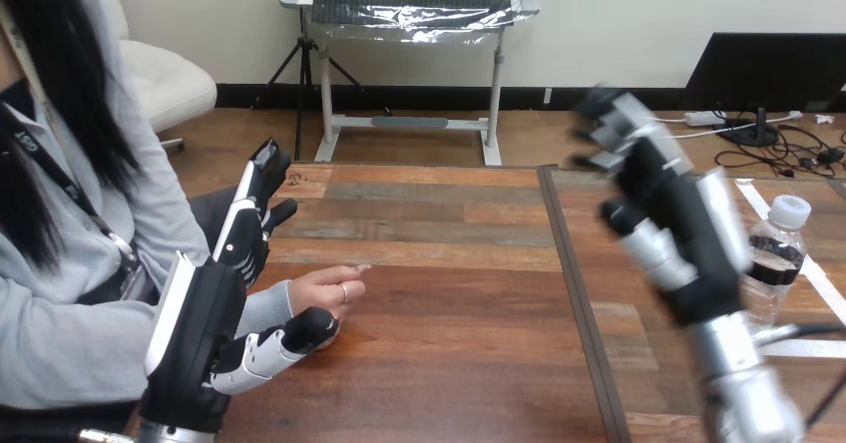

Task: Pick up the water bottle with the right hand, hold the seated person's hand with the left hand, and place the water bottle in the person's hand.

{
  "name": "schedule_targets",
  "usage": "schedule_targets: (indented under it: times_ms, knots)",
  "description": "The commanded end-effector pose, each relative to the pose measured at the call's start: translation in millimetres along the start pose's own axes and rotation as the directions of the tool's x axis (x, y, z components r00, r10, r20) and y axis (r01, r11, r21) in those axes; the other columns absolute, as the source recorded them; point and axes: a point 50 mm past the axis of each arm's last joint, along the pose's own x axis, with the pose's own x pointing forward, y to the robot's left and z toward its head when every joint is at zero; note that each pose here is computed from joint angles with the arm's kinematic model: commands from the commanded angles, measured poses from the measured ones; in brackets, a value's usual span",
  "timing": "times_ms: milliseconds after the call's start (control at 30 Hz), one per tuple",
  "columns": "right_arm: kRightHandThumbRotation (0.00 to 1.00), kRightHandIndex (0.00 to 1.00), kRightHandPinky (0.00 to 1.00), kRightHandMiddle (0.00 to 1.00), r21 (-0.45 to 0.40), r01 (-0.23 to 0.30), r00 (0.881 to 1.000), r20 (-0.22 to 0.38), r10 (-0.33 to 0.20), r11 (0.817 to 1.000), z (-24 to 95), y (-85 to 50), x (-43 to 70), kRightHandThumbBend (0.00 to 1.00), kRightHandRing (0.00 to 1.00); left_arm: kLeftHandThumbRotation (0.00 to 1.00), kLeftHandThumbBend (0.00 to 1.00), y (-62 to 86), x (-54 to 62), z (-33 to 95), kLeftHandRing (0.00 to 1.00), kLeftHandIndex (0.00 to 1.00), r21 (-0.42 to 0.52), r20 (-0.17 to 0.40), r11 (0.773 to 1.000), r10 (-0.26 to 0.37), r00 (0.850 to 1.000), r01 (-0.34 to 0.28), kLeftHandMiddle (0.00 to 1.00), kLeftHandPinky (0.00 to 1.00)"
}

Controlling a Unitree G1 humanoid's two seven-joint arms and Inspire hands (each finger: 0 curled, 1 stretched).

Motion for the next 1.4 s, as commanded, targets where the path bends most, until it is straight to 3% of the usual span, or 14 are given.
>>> schedule_targets:
  times_ms: [0, 433, 833, 1033, 1367]
  knots:
    - [0.72, 0.90, 0.79, 0.89, -0.072, 0.065, 0.986, 0.156, -0.053, 0.995, 29.2, -26.5, 38.8, 1.00, 0.86, 0.76, 1.00, 2.5, 11.5, 6.5, 0.99, 1.00, 0.011, 0.068, 1.000, 0.016, 0.998, -0.017, 1.00, 0.92]
    - [0.70, 0.92, 0.83, 0.90, -0.167, 0.154, 0.969, 0.216, -0.117, 0.974, 48.9, -61.3, 51.1, 1.00, 0.90, 0.77, 1.00, 2.5, 9.8, 5.7, 0.98, 1.00, 0.016, 0.068, 1.000, 0.021, 0.997, -0.022, 1.00, 0.92]
    - [0.68, 0.92, 0.89, 0.90, -0.214, 0.231, 0.953, 0.245, -0.176, 0.949, 62.1, -83.8, 58.6, 1.00, 0.93, 0.77, 1.00, 2.9, 8.5, 5.4, 0.98, 1.00, 0.019, 0.065, 0.999, 0.027, 0.998, -0.028, 1.00, 0.91]
    - [0.65, 0.91, 0.92, 0.88, -0.227, 0.281, 0.944, 0.243, -0.225, 0.933, 66.1, -93.9, 61.6, 1.00, 0.91, 0.77, 1.00, 2.7, 8.5, 5.3, 0.97, 1.00, 0.017, 0.069, 0.999, 0.029, 0.997, -0.030, 1.00, 0.91]
    - [0.63, 0.91, 0.94, 0.88, -0.279, 0.321, 0.940, 0.213, -0.268, 0.905, 67.5, -106.7, 63.2, 1.00, 0.92, 0.75, 1.00, 2.6, 8.7, 5.0, 0.97, 0.99, 0.012, 0.073, 1.000, 0.024, 0.997, -0.025, 1.00, 0.90]
